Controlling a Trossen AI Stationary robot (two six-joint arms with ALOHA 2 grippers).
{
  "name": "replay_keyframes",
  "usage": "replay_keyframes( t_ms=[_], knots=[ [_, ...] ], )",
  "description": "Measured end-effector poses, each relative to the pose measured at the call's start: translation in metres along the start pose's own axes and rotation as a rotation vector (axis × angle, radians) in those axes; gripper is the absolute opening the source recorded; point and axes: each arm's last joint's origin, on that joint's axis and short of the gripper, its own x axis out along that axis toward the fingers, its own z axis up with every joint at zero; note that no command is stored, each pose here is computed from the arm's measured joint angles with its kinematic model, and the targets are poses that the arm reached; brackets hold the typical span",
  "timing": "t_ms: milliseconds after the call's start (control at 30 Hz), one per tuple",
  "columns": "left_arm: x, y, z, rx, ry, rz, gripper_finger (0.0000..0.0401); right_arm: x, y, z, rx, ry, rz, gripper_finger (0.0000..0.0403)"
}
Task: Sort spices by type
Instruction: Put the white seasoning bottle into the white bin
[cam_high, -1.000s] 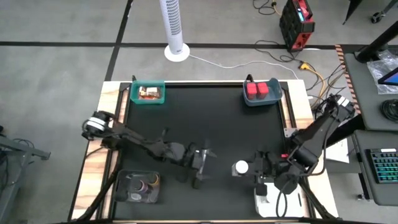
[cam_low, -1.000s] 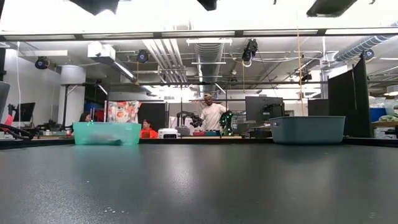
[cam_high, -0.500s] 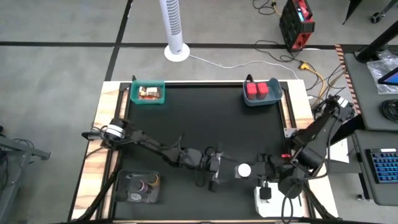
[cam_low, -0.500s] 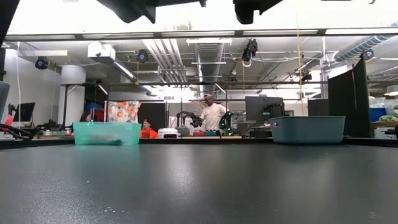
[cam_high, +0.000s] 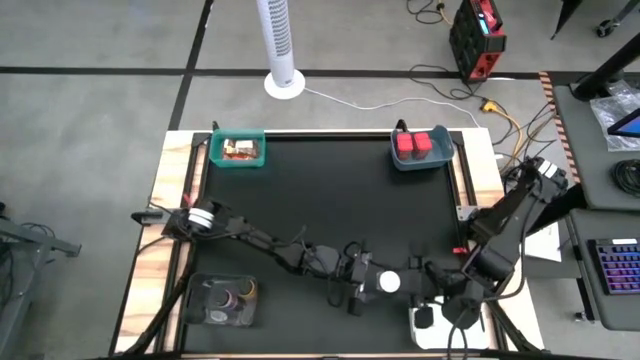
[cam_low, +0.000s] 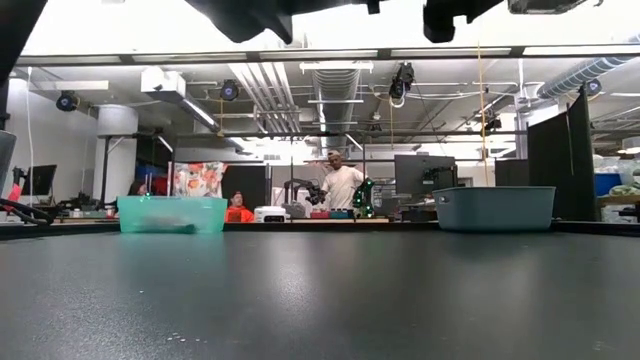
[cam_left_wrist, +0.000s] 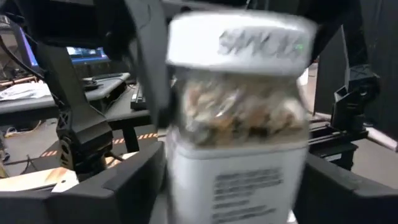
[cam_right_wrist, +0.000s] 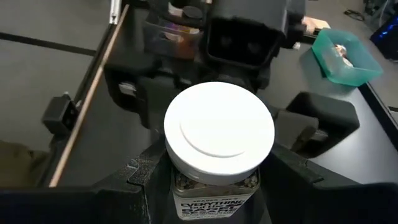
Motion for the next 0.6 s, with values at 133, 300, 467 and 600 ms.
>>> replay_keyframes(
  t_ms=[133, 300, 467, 600],
  knots=[
    [0.008, -0.003, -0.005, 0.016, 0.007, 0.011, 0.0206, -0.008, 0.002, 0.001, 0.020, 0.008, 0.018, 0.0191],
    [0.017, -0.007, -0.005, -0.007, -0.008, 0.072, 0.0198, -0.019, -0.003, 0.004, 0.075, 0.061, 0.048, 0.0198],
    [0.024, -0.012, -0.012, 0.012, 0.075, 0.110, 0.0185, -0.027, -0.008, 0.006, 0.129, 0.168, 0.038, 0.0233],
    [0.026, -0.018, -0.014, 0.063, 0.171, 0.177, 0.0185, -0.031, -0.010, 0.011, 0.134, 0.238, 0.033, 0.0266]
  ],
)
